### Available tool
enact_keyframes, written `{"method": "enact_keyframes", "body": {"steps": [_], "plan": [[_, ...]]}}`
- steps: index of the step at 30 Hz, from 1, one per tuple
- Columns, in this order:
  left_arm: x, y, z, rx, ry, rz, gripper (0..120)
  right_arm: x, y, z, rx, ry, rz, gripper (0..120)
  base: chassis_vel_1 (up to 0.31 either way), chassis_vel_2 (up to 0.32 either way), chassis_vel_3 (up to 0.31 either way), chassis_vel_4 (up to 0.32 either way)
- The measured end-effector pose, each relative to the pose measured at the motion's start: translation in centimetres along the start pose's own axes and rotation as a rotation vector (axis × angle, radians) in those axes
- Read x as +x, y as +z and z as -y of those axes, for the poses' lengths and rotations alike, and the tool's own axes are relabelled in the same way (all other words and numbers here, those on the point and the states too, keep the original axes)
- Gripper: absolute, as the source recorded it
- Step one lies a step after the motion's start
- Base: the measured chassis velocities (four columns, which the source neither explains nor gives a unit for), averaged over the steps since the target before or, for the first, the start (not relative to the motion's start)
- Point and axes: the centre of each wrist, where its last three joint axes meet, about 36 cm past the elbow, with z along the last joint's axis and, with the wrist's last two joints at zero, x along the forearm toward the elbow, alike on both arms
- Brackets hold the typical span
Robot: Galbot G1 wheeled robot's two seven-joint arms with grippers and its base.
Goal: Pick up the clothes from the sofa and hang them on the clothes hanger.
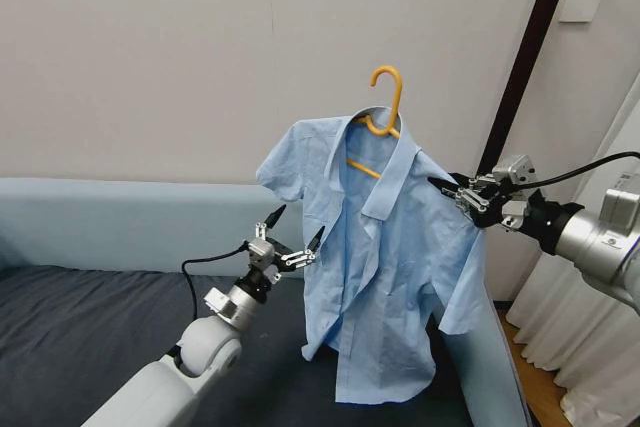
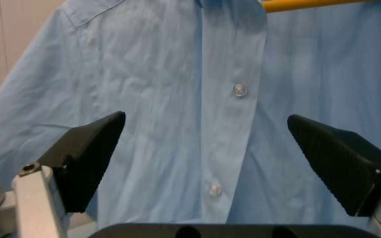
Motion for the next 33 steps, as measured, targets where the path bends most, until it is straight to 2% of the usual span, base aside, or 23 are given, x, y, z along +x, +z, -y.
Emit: {"method": "enact_keyframes", "body": {"steps": [3, 4, 7, 8, 13, 14, 19, 21, 25, 27, 33], "plan": [[-1.3, 0.4, 0.6, 0.008, -0.004, 0.007, 91, 0.0, 0.1, 0.2, 0.000, 0.001, -0.001, 7, 0.000, 0.000, 0.000, 0.000], [-2.8, 0.9, 1.3, 0.020, -0.009, 0.019, 84, -0.1, 0.3, 0.4, -0.001, 0.003, -0.002, 7, 0.000, 0.000, 0.000, 0.000], [-4.9, 1.5, 3.0, 0.058, -0.006, 0.047, 71, -0.2, 0.7, 0.7, -0.008, 0.008, -0.002, 7, 0.000, 0.000, 0.000, 0.000], [-4.9, 1.5, 3.0, 0.058, -0.006, 0.047, 71, -0.2, 0.7, 0.7, -0.008, 0.008, -0.002, 7, 0.000, 0.000, 0.000, 0.000], [-6.3, 1.7, 4.8, 0.104, 0.011, 0.086, 48, -0.4, 1.0, 1.4, -0.011, 0.021, 0.000, 7, 0.000, 0.000, 0.000, 0.000], [-6.3, 1.7, 4.8, 0.104, 0.011, 0.086, 48, -0.4, 1.0, 1.4, -0.011, 0.021, 0.000, 7, 0.000, 0.000, 0.000, 0.000], [-7.4, 1.5, 5.1, 0.121, 0.018, 0.100, 26, -0.5, 1.3, 1.5, -0.015, 0.018, 0.012, 7, 0.000, 0.000, 0.000, 0.000], [-7.6, 1.5, 5.1, 0.124, 0.017, 0.104, 23, -0.5, 1.3, 1.5, -0.016, 0.017, 0.013, 7, 0.000, 0.000, 0.000, 0.000], [-7.9, 1.3, 5.2, 0.133, 0.011, 0.114, 5, -0.5, 1.5, 1.5, -0.016, 0.017, 0.014, 7, 0.000, 0.000, 0.000, 0.000], [-8.0, 1.1, 5.2, 0.137, 0.008, 0.122, 0, -0.5, 1.6, 1.6, -0.014, 0.019, 0.014, 7, 0.000, 0.000, 0.000, 0.000], [-8.5, -0.8, 4.9, 0.167, 0.011, 0.176, 0, -0.5, 2.0, 1.7, -0.011, 0.026, 0.011, 7, 0.000, 0.000, 0.000, 0.000]]}}
